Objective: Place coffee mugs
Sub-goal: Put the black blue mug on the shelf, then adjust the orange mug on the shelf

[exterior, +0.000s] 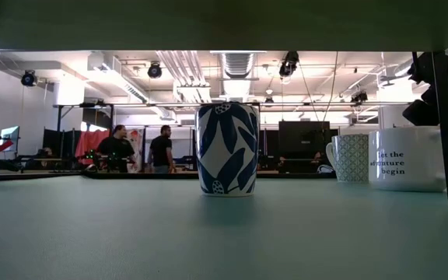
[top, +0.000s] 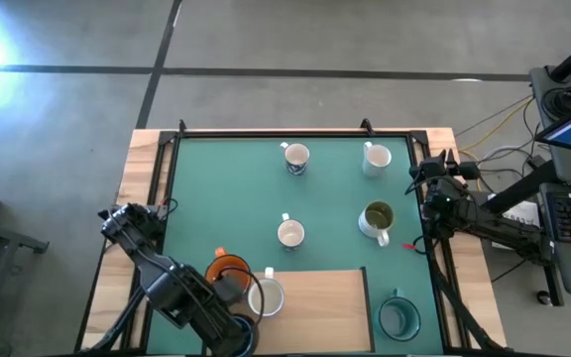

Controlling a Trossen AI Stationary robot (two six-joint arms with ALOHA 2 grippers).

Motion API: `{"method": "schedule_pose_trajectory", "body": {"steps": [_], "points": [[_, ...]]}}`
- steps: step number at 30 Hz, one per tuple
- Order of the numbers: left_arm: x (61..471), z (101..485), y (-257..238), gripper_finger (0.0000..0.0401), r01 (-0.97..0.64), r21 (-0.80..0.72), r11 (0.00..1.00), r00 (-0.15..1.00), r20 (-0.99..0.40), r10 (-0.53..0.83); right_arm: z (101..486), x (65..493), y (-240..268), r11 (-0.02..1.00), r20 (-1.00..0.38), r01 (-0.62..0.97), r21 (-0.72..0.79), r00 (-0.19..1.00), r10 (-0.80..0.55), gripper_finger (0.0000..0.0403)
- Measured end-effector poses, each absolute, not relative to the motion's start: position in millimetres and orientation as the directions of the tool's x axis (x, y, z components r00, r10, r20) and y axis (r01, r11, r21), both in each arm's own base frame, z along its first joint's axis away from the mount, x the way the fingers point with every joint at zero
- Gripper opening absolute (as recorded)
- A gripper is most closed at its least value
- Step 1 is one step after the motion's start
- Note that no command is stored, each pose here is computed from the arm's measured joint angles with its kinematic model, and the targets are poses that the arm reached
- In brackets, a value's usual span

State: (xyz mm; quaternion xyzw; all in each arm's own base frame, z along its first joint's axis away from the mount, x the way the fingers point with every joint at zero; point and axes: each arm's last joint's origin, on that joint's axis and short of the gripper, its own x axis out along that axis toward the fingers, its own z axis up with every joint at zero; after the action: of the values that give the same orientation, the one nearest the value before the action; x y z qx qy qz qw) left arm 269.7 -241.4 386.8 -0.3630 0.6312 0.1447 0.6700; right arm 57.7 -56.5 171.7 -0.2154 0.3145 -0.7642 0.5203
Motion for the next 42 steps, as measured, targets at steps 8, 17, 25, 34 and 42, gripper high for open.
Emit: {"method": "schedule_pose_trajectory", "body": {"steps": [8, 17, 25, 34, 42], "points": [[268, 390, -240, 0.0079, -0.65, -0.313, 0.693, 0.169, -0.948, -0.27, 172, 58, -56, -0.261, 0.002, 0.66, -0.705, -0.366, -0.931, 0.0068], [262, 400, -232, 0.0079, -0.644, -0.337, 0.686, 0.228, -0.941, -0.248, 172, 58, -57, -0.261, 0.002, 0.66, -0.705, -0.366, -0.931, 0.0068], [262, 407, -224, 0.0079, -0.644, -0.348, 0.682, 0.296, -0.935, -0.197, 172, 58, -57, -0.261, 0.002, 0.66, -0.705, -0.366, -0.931, 0.0068], [270, 400, -214, 0.0079, -0.633, -0.3, 0.714, 0.34, -0.936, -0.091, 172, 58, -57, -0.261, 0.002, 0.659, -0.705, -0.366, -0.931, 0.0068], [276, 386, -209, 0.0079, -0.612, -0.229, 0.757, 0.3, -0.953, -0.046, 172, 58, -57, -0.261, 0.002, 0.66, -0.705, -0.366, -0.931, 0.0068]]}}
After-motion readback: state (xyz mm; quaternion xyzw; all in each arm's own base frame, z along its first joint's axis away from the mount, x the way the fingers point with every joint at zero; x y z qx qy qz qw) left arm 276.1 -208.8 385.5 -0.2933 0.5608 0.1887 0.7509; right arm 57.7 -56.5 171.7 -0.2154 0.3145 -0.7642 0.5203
